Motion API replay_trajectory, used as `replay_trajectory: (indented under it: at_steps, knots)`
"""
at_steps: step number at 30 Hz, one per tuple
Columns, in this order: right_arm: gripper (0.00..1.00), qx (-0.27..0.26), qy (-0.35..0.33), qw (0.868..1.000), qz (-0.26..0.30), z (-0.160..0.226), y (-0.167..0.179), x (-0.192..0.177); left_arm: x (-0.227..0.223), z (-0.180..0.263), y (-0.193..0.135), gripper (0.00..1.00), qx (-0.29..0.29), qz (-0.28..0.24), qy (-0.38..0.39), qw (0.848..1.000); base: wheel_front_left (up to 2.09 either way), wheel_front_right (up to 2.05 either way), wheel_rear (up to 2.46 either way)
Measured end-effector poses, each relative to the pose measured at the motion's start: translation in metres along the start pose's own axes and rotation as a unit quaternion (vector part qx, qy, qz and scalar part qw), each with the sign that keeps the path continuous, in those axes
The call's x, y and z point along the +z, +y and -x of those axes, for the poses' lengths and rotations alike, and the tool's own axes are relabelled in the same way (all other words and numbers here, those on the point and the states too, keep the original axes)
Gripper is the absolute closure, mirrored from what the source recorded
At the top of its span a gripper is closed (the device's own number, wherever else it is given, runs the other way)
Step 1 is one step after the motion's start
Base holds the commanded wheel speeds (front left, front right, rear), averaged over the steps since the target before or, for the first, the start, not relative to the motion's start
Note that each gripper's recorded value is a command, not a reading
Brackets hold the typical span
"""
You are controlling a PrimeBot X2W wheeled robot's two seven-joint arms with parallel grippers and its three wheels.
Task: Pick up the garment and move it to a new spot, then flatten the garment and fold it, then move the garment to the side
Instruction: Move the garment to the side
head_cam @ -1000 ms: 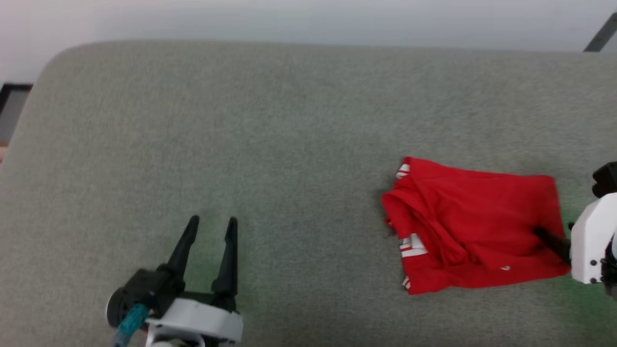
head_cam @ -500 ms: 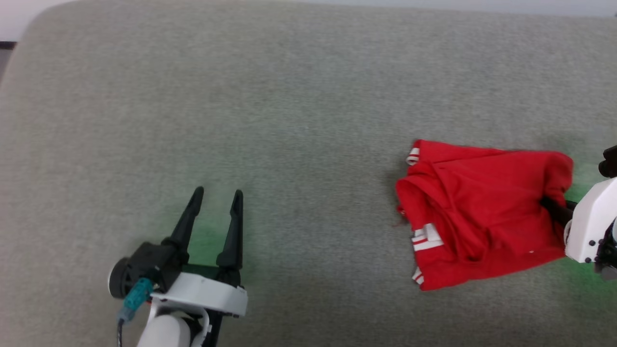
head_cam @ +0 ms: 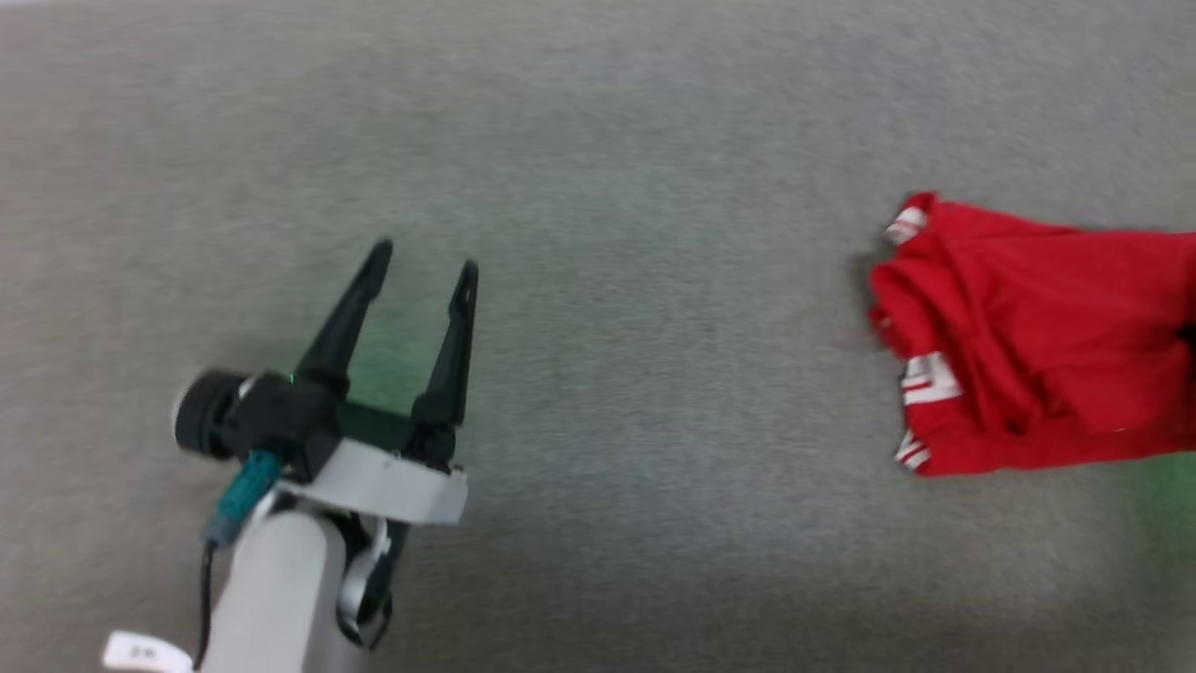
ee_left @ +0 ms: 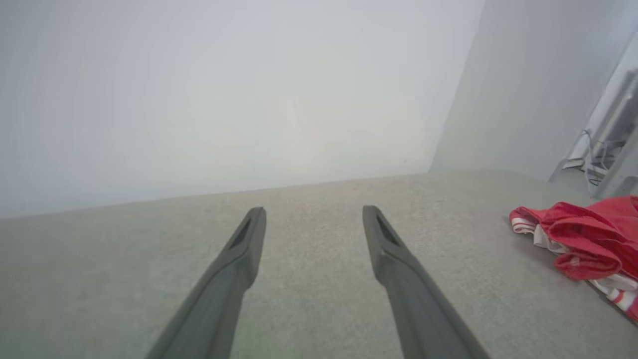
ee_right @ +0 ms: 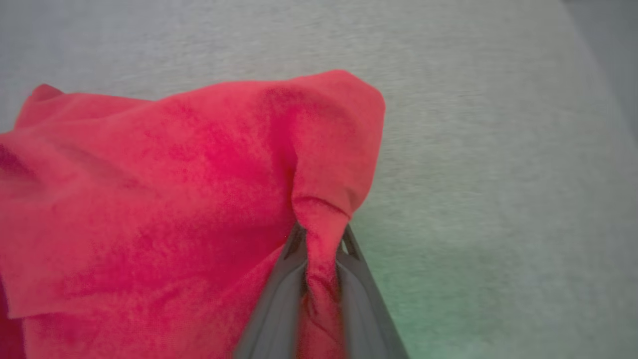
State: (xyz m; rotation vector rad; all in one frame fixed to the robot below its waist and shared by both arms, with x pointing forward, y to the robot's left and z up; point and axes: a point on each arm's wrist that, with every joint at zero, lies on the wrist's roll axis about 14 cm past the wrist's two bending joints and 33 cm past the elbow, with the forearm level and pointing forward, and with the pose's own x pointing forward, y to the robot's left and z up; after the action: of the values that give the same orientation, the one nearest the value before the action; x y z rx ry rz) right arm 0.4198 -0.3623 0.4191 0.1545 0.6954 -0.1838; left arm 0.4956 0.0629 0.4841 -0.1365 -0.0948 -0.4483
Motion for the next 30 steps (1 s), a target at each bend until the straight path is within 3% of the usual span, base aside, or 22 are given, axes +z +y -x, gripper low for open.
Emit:
replay_trajectory:
  at_steps: [6, 13, 24, 30]
  knots:
    - [1.0, -0.084, -0.023, 0.996, -0.006, 0.01, -0.059, 0.014, 0.0, -0.04, -0.021, 0.0, -0.061, -0.017, -0.023, 0.998, 0.0, 0.0, 0.0]
    - [1.0, -0.183, -0.045, 0.982, 0.001, 0.011, -0.122, 0.041, -0.008, -0.076, -0.034, 0.0, -0.105, -0.022, -0.044, 0.993, 0.0, 0.0, 0.0]
    - [1.0, -0.252, -0.056, 0.962, 0.089, -0.015, -0.148, 0.072, -0.024, -0.088, -0.025, 0.0, -0.112, -0.029, -0.045, 0.992, 0.0, 0.0, 0.0]
    - [1.0, -0.26, -0.035, 0.959, 0.104, -0.03, -0.147, 0.059, -0.02, -0.084, -0.015, 0.0, -0.102, -0.038, -0.048, 0.993, 0.0, 0.0, 0.0]
